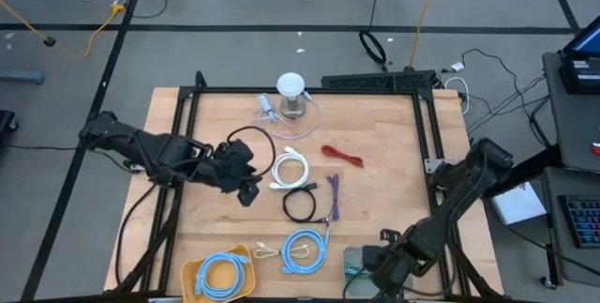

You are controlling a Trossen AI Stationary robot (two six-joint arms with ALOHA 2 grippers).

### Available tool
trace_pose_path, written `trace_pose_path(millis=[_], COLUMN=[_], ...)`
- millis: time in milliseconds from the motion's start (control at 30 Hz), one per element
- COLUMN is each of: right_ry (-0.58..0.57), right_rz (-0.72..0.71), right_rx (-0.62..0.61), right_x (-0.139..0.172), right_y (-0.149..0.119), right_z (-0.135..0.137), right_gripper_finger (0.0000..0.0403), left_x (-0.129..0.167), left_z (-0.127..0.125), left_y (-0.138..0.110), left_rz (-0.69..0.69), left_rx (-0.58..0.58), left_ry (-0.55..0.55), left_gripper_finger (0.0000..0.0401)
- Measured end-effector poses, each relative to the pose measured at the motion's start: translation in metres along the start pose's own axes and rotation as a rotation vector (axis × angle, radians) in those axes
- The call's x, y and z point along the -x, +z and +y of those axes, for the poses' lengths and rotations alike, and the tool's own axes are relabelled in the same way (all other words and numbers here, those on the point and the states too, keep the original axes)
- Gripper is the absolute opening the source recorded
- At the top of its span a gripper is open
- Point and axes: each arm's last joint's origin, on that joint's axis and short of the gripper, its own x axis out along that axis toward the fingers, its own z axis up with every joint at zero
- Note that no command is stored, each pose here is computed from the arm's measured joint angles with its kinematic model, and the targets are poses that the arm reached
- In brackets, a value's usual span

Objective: Pick & Place USB Port
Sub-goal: Put the pink charger cable into the gray bin, then put the blue HDMI cable into the orange bin

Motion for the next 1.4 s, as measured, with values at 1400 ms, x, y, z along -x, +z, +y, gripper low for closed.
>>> trace_pose_path(millis=[1400], right_ry=[-0.247], right_rz=[-1.636], right_rx=[0.001], right_x=[0.221], right_y=[0.038], right_z=[-0.005], right_gripper_finger=[0.0004], left_x=[-0.032], left_z=[-0.015], left_y=[-0.036], left_rz=[0.232], left_rx=[-0.506], left_ry=[0.106], left_gripper_finger=[0.0143])
